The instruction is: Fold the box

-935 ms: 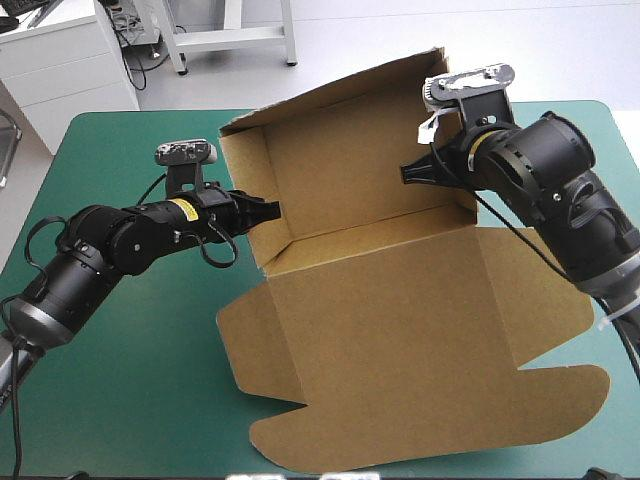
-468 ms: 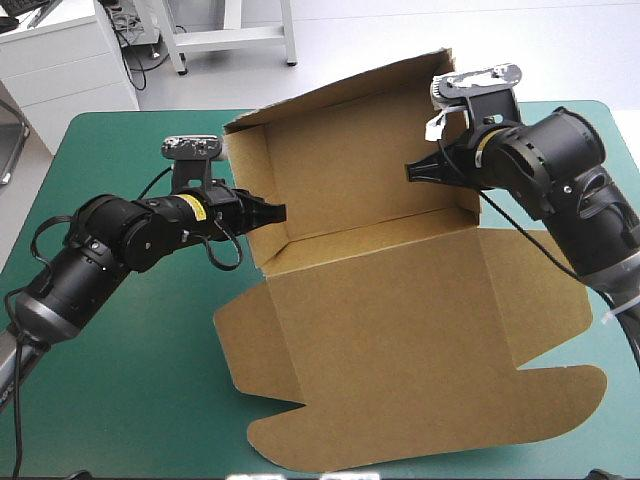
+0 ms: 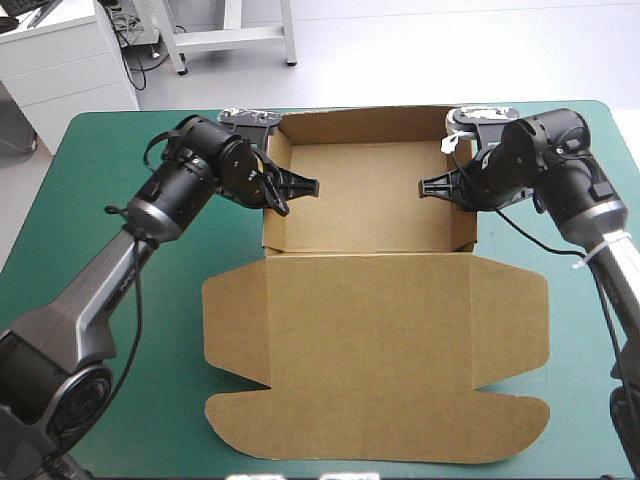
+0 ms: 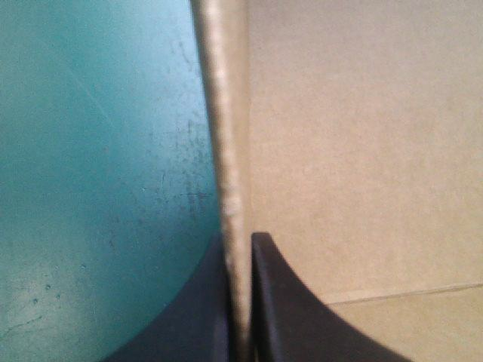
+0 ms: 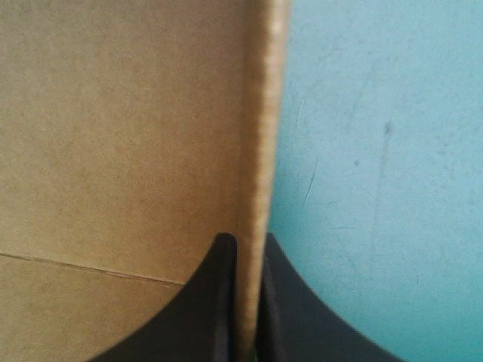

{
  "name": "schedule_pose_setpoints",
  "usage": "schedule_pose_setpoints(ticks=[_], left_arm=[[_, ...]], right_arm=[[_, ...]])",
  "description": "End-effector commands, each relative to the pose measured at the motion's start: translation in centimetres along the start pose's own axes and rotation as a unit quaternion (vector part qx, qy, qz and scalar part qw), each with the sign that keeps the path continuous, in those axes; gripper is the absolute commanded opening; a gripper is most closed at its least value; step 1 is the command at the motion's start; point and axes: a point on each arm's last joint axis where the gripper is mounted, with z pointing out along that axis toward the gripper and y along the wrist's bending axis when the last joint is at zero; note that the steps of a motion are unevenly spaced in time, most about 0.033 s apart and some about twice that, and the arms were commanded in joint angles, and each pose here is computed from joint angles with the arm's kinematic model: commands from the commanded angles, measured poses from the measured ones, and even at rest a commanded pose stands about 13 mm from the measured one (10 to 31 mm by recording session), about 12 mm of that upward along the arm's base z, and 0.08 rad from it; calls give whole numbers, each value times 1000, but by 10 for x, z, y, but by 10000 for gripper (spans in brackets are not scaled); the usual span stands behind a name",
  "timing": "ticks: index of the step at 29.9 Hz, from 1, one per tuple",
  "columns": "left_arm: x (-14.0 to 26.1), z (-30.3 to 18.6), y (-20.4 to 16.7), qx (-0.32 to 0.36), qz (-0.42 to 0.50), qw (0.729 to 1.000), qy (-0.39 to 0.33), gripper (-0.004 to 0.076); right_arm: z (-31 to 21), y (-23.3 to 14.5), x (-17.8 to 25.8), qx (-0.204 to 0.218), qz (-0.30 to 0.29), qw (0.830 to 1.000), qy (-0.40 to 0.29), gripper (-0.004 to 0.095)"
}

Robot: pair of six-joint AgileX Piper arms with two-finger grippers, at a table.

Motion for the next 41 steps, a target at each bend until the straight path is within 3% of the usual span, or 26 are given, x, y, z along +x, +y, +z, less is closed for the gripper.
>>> schedule_pose_setpoints(ticks=[1,8,18,22,26,30,33,38,41], left_arm=[[-11,0,3,-18,3,1000,-19,-32],[-7,50,4,-64,2,997,53,-32],[-8,69,8,-96,26,993,61,-32],[-9,75,9,-108,32,992,62,-32],[-7,80,8,-102,29,992,71,-21],[-6,85,6,-97,28,992,79,71],[-6,87,6,-97,33,991,82,183],[-6,88,7,-104,36,991,79,361],[-10,86,11,-125,45,989,65,380]], right_arm=[[3,3,1,-25,-18,999,11,-23],[45,4,-5,-17,-17,998,60,-23],[91,-1,-7,-11,-32,993,111,1],[98,-3,-8,-12,-44,992,116,111],[103,-3,-7,-11,-44,992,121,309],[103,-3,-8,-8,-45,992,119,525],[103,-4,-8,-6,-44,992,116,625],[104,-3,-11,-7,-28,995,99,658],[104,-3,-14,-8,-20,996,84,658]])
